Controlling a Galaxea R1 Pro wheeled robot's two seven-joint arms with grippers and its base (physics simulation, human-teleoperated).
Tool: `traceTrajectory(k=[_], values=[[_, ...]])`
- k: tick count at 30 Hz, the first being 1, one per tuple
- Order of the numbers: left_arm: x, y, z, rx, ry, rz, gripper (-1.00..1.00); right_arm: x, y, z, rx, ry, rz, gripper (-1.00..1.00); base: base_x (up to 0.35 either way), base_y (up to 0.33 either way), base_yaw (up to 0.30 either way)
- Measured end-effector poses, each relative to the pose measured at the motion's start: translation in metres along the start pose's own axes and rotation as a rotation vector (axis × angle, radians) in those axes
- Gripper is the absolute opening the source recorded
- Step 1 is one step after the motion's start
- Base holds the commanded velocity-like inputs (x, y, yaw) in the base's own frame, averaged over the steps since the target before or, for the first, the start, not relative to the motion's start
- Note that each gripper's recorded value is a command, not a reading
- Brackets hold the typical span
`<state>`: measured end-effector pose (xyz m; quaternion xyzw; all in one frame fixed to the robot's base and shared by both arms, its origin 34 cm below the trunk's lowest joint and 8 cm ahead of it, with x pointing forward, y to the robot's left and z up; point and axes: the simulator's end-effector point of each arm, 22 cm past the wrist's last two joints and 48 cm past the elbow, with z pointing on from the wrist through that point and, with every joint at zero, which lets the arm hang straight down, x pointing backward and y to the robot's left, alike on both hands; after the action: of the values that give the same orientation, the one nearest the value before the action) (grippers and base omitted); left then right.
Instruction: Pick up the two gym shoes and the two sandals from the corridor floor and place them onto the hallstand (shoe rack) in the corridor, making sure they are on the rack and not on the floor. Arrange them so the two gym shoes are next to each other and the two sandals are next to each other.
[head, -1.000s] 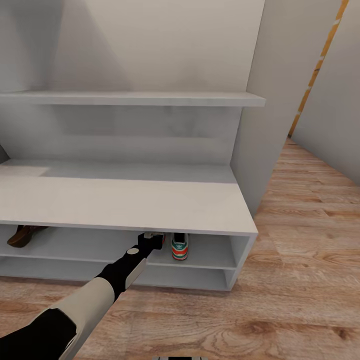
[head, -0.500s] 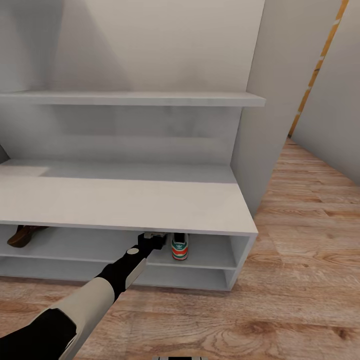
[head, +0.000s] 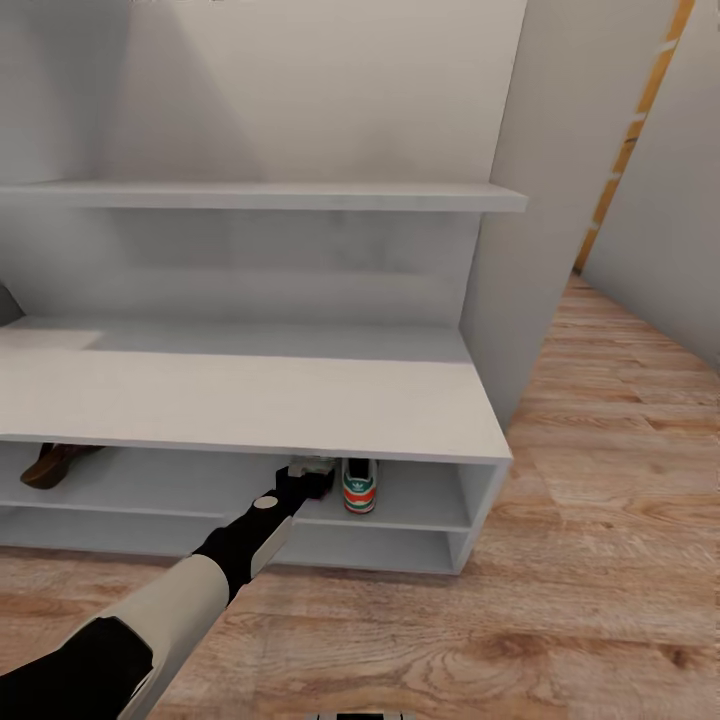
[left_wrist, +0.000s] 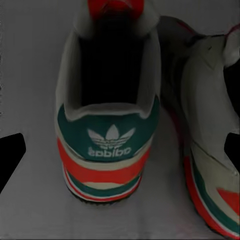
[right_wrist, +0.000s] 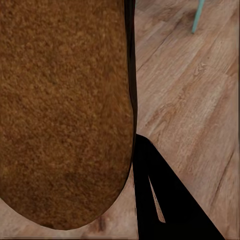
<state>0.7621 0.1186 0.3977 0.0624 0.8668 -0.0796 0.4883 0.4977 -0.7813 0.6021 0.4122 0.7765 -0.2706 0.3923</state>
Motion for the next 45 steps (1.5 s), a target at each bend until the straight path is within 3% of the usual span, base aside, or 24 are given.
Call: traceTrajectory(k=[15,19,24,30,35,45], values=[[0.001,0.004,0.0,-0.006,0.001,0.002,1.0,0.0,0.0,0.0,0.002,0.0,-0.001,-1.0,-0.328,0.0,0.0],[0.003,0.018,-0.001,-0.025,0.005,0.008,1.0,0.0,0.0,0.0,0.001,0.0,0.001,-1.0,-0.336,0.0,0.0],[0.006,0.055,-0.004,-0.07,0.01,0.023,1.0,0.0,-0.001,0.0,0.001,-0.001,0.003,-1.0,-0.336,0.0,0.0],[0.02,0.071,-0.006,-0.096,0.038,0.029,1.0,0.0,0.001,0.0,-0.006,-0.005,0.005,-1.0,-0.336,0.0,0.0],[0.041,0.08,-0.008,-0.114,0.081,0.03,1.0,0.0,0.0,0.0,-0.004,-0.004,0.005,-1.0,-0.336,0.0,0.0],[0.047,0.081,-0.009,-0.117,0.093,0.028,1.0,-0.001,0.0,0.0,-0.002,-0.004,0.003,-1.0,-0.162,0.0,0.0]])
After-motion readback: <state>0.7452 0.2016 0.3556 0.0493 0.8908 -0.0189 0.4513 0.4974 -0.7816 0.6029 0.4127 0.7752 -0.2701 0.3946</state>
